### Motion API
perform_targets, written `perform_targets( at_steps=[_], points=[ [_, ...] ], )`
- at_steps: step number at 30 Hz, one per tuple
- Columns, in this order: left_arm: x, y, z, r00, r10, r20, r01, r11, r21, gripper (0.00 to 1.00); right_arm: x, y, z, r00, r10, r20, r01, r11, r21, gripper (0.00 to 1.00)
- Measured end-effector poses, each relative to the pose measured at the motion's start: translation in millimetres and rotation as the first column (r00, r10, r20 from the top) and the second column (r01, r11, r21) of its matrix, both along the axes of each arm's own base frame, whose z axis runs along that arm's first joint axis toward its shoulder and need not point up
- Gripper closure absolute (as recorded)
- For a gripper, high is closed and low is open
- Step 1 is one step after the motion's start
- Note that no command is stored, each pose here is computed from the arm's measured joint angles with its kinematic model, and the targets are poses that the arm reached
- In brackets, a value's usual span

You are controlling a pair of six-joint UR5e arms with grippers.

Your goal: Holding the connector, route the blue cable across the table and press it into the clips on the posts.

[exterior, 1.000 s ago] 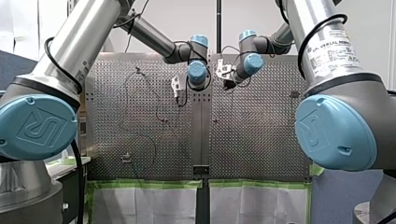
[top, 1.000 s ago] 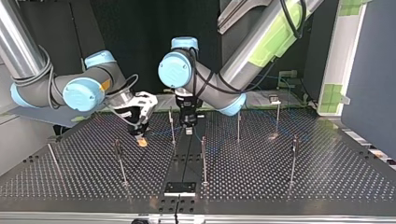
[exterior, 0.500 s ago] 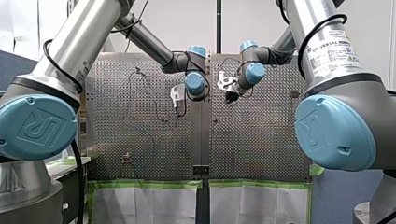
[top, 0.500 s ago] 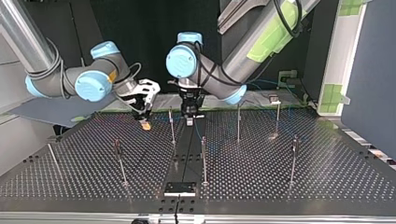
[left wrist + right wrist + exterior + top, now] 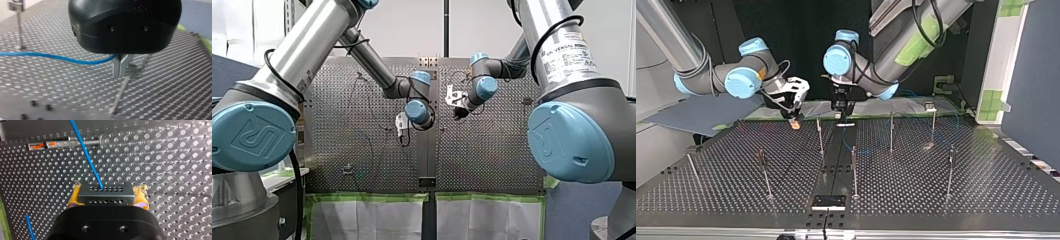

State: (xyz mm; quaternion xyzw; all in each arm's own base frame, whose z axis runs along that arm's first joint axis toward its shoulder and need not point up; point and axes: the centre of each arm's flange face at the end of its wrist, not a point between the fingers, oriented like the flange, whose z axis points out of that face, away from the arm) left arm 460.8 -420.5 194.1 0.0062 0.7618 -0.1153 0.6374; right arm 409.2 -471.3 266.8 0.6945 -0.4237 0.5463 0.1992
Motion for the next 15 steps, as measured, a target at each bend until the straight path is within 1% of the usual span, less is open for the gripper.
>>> perform_targets(
  at_steps=[3,6,8,11,15],
  points=[
    [-4.5,1.9,-16.6,0.9998,-0.015,-0.014,0.015,0.9999,0.001,1.0,-0.7,0.4,-2.5,1.0,-0.002,0.001,0.002,1.0,0.002,1.0],
    [-8.7,5.5,-27.1,0.9996,-0.019,-0.019,0.019,0.9998,0.0,1.0,-2.7,0.5,-6.7,1.0,-0.006,0.003,0.006,1.0,0.001,1.0],
    [-11.9,8.4,-33.3,0.9996,-0.021,-0.02,0.021,0.9998,-0.002,1.0,-3.8,0.2,-9.4,0.9999,-0.009,0.01,0.01,0.9999,-0.003,1.0],
    [-15.1,10.9,-39.2,0.9995,-0.027,-0.019,0.027,0.9996,-0.007,1.0,-4.5,-1.2,-11.6,0.9996,-0.014,0.023,0.014,0.9998,-0.012,1.0],
    [-12.5,7.9,-37.9,0.999,-0.043,-0.009,0.043,0.9989,-0.02,1.0,-5.1,-4.0,-12.8,0.9992,-0.019,0.035,0.02,0.9996,-0.023,1.0]
  ],
)
